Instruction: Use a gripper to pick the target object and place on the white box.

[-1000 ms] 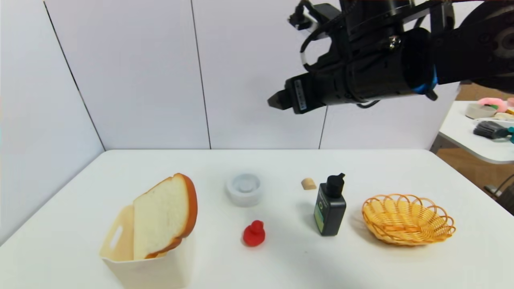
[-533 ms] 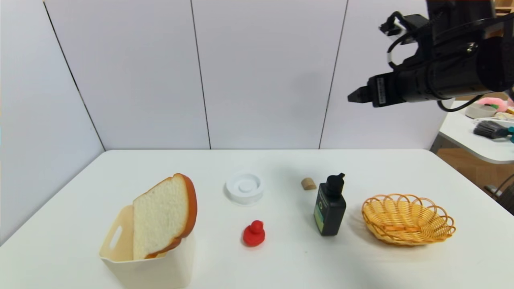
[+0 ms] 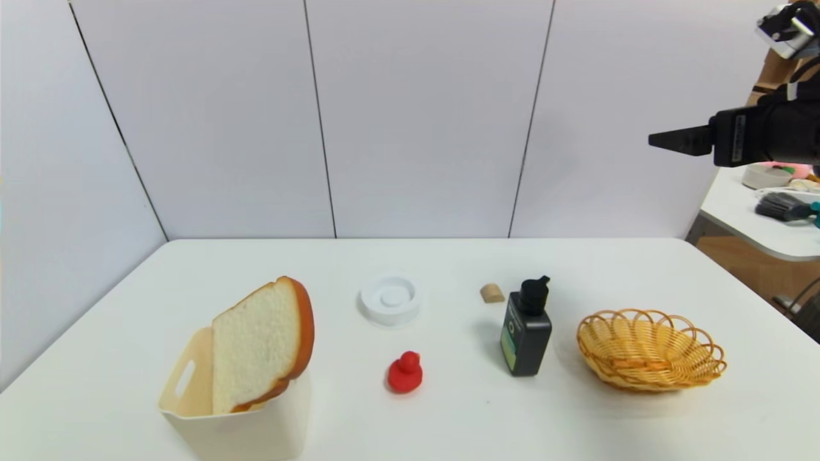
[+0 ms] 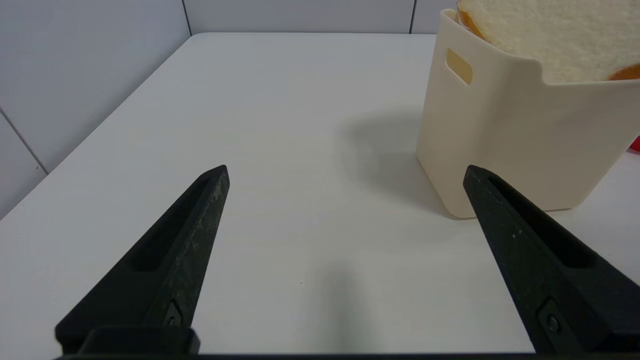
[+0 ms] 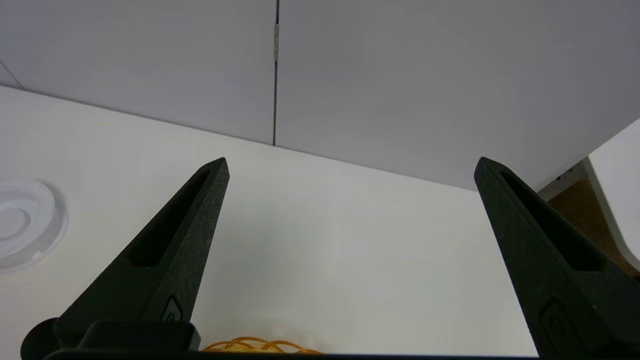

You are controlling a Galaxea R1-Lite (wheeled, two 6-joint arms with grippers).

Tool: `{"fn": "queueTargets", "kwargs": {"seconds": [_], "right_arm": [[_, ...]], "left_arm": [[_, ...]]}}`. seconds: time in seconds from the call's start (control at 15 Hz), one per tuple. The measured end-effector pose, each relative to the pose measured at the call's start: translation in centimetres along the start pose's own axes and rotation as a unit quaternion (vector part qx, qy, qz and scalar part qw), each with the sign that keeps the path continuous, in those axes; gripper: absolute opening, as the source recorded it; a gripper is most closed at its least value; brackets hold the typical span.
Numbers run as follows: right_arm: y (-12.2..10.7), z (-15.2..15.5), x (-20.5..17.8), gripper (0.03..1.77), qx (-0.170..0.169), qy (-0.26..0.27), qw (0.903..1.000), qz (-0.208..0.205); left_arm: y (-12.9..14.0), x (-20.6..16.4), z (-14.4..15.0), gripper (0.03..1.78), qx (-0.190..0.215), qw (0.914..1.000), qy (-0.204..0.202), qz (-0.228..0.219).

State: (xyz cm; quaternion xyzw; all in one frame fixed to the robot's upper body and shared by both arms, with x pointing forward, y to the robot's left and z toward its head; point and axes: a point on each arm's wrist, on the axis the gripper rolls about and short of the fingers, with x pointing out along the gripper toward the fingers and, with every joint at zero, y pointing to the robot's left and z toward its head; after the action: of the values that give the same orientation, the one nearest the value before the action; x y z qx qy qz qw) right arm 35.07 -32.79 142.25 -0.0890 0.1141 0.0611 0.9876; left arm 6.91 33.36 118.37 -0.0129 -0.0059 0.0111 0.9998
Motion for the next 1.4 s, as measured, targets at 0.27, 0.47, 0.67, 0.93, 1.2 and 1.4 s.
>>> {"fn": "queueTargets", "kwargs": {"seconds": [0.27, 0.47, 0.67, 0.93, 1.2, 1.4], "right_arm": [[0.2, -2.9, -4.2, 1.69, -0.006, -0.067, 0.9976, -0.016], [0.7, -5.0, -8.6, 1.69, 0.003, -0.107, 0.9938, -0.028], [1.4, -7.5, -12.9, 1.69, 0.021, -0.128, 0.9906, -0.043], [2.9, -11.8, -17.5, 1.69, 0.02, -0.158, 0.9861, -0.047], [4.7, -17.7, -19.8, 1.69, 0.015, -0.164, 0.9852, -0.045], [5.8, -22.2, -20.2, 1.69, 0.009, -0.167, 0.9847, -0.048]], "left_arm": [[0.0, 0.0, 0.0, 1.69, 0.0, 1.0, 0.0, 0.0], [0.0, 0.0, 0.0, 1.69, 0.0, 1.0, 0.0, 0.0], [0.0, 0.0, 0.0, 1.69, 0.0, 1.0, 0.0, 0.0], [0.0, 0.0, 0.0, 1.69, 0.0, 1.0, 0.0, 0.0], [0.0, 0.0, 0.0, 1.69, 0.0, 1.0, 0.0, 0.0], [0.0, 0.0, 0.0, 1.69, 0.0, 1.0, 0.0, 0.0]]}}
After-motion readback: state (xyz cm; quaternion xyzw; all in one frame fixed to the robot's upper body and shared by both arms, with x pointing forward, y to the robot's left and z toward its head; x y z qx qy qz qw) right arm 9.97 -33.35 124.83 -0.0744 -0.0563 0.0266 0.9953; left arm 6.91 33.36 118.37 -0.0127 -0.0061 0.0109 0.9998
